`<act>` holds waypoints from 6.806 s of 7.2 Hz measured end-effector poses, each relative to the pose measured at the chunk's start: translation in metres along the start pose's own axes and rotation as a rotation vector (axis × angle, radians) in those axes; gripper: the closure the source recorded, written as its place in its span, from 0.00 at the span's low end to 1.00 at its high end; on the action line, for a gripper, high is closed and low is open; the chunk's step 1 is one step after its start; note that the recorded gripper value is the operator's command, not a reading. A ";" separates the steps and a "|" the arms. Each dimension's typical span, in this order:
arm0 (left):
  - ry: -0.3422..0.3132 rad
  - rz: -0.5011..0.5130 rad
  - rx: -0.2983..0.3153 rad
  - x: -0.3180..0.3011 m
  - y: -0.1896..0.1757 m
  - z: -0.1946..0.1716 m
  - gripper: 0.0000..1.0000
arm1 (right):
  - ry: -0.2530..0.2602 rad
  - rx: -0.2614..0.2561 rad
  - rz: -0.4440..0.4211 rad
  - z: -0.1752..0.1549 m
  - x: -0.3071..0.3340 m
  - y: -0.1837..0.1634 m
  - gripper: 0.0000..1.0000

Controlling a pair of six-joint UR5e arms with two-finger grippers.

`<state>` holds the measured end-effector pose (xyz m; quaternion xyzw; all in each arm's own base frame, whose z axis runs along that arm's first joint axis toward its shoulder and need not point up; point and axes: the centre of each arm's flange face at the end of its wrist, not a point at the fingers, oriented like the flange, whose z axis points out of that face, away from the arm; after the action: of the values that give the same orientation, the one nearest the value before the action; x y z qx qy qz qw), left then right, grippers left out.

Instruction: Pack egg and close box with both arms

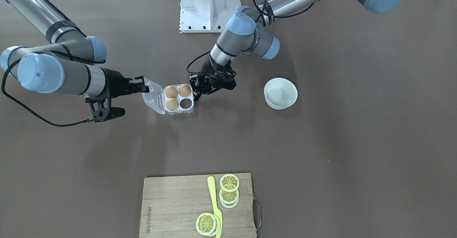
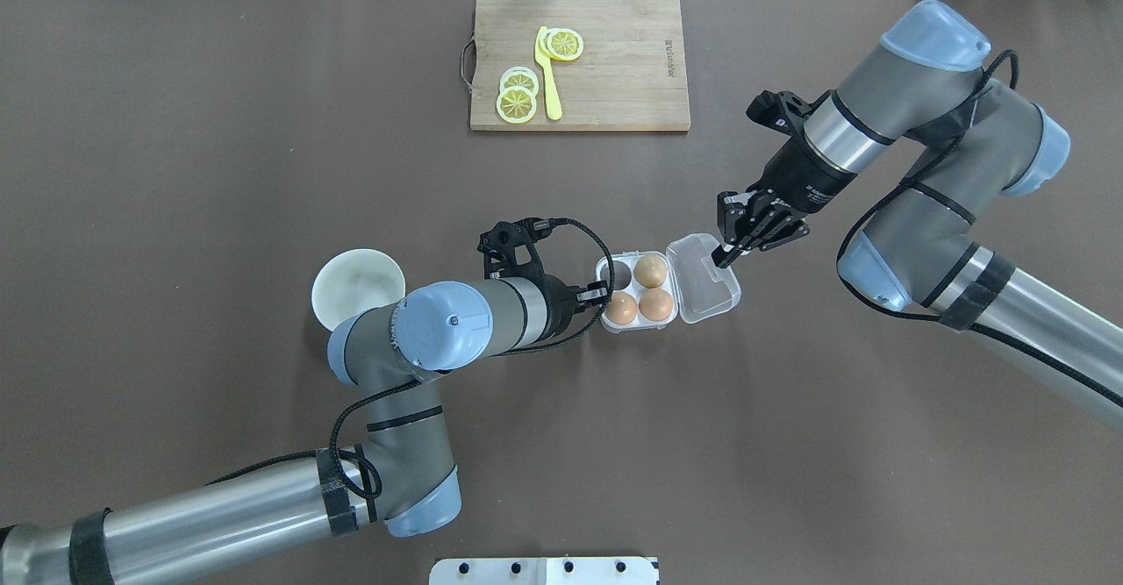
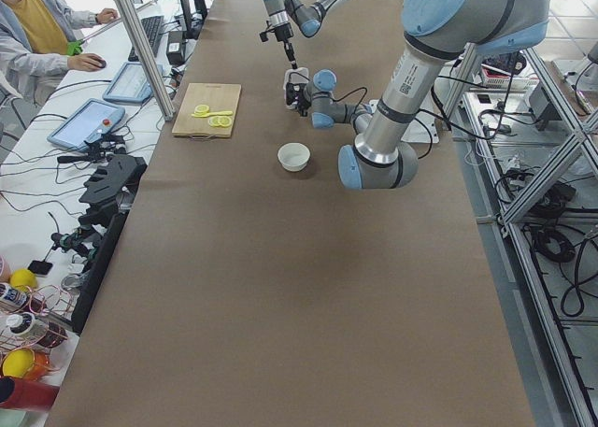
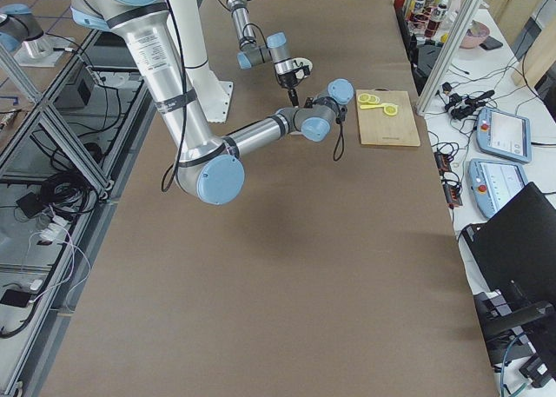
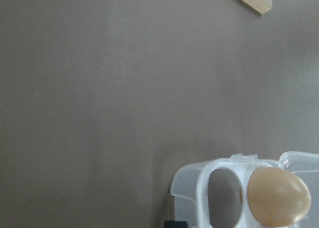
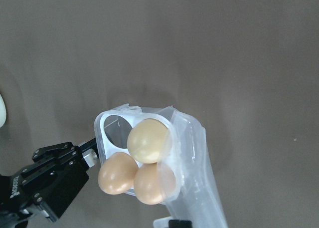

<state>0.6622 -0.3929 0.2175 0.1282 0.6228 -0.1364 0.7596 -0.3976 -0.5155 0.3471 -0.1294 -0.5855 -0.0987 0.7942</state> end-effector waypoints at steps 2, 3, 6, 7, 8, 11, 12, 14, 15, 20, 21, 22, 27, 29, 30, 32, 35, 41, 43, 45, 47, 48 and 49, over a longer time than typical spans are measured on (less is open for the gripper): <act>0.001 0.000 -0.001 -0.002 0.001 -0.001 1.00 | -0.002 -0.007 -0.005 0.005 -0.007 0.002 1.00; 0.003 0.000 -0.001 -0.001 0.001 -0.001 1.00 | -0.006 -0.009 0.001 0.006 -0.013 0.003 1.00; 0.013 0.000 -0.003 0.000 0.001 -0.002 1.00 | -0.014 -0.011 0.017 0.013 -0.038 0.005 1.00; 0.016 0.000 -0.004 0.000 0.001 -0.003 1.00 | -0.014 -0.008 0.019 0.015 -0.044 0.005 1.00; 0.019 0.000 -0.006 0.001 0.002 -0.003 1.00 | -0.017 -0.006 0.026 0.015 -0.052 0.005 1.00; 0.032 0.003 -0.013 0.006 0.002 -0.007 1.00 | -0.025 0.005 0.043 0.022 -0.083 0.005 1.00; 0.045 0.010 -0.032 0.007 0.000 -0.014 1.00 | -0.026 0.012 0.047 0.026 -0.094 0.006 1.00; 0.061 0.024 -0.080 -0.007 -0.011 -0.036 1.00 | -0.036 0.015 0.061 0.028 -0.115 0.007 1.00; 0.063 0.025 -0.107 -0.016 -0.021 -0.046 1.00 | -0.040 0.016 0.069 0.027 -0.122 0.008 1.00; 0.134 0.034 -0.234 -0.063 -0.112 -0.182 0.61 | -0.074 0.213 0.039 -0.146 -0.002 0.015 0.01; 0.120 0.028 -0.227 -0.090 -0.148 -0.219 0.03 | -0.051 0.297 0.034 -0.184 0.042 0.025 0.00; 0.097 0.044 -0.213 -0.118 -0.179 -0.248 0.02 | -0.006 0.371 0.028 -0.205 0.085 0.035 0.00; -0.227 0.369 -0.176 -0.327 -0.324 -0.407 0.02 | 0.445 0.444 -0.144 -0.283 0.315 0.092 0.00; -0.441 0.486 -0.196 -0.395 -0.366 -0.478 0.02 | 0.556 0.364 -0.160 -0.298 0.379 0.106 0.00; -0.535 0.495 -0.246 -0.427 -0.369 -0.501 0.02 | 0.590 0.333 -0.172 -0.301 0.403 0.112 0.00; -0.631 0.499 -0.293 -0.482 -0.344 -0.525 0.02 | 0.622 0.279 -0.169 -0.308 0.418 0.113 0.00; -0.644 0.510 -0.296 -0.503 -0.331 -0.529 0.02 | 0.629 0.225 -0.163 -0.318 0.410 0.101 0.00; -0.644 0.510 -0.299 -0.507 -0.327 -0.530 0.02 | 0.629 0.220 -0.164 -0.317 0.412 0.104 0.00; -0.637 0.511 -0.300 -0.506 -0.327 -0.530 0.02 | 0.624 0.221 -0.166 -0.316 0.412 0.104 0.00; -0.622 0.500 -0.310 -0.510 -0.328 -0.526 0.02 | 0.617 0.221 -0.169 -0.315 0.412 0.106 0.00; -0.617 0.503 -0.310 -0.509 -0.327 -0.526 0.02 | 0.602 0.225 -0.174 -0.312 0.410 0.114 0.00; -0.616 0.504 -0.310 -0.509 -0.327 -0.526 0.02 | 0.593 0.229 -0.180 -0.311 0.407 0.121 0.00; -0.617 0.503 -0.312 -0.510 -0.327 -0.526 0.02 | 0.589 0.230 -0.182 -0.309 0.406 0.129 0.00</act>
<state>-0.0323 -0.4806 0.6096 0.1126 0.3291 0.1171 0.9302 0.0409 -0.4951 0.6367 0.0481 -0.3472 -0.1355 0.9267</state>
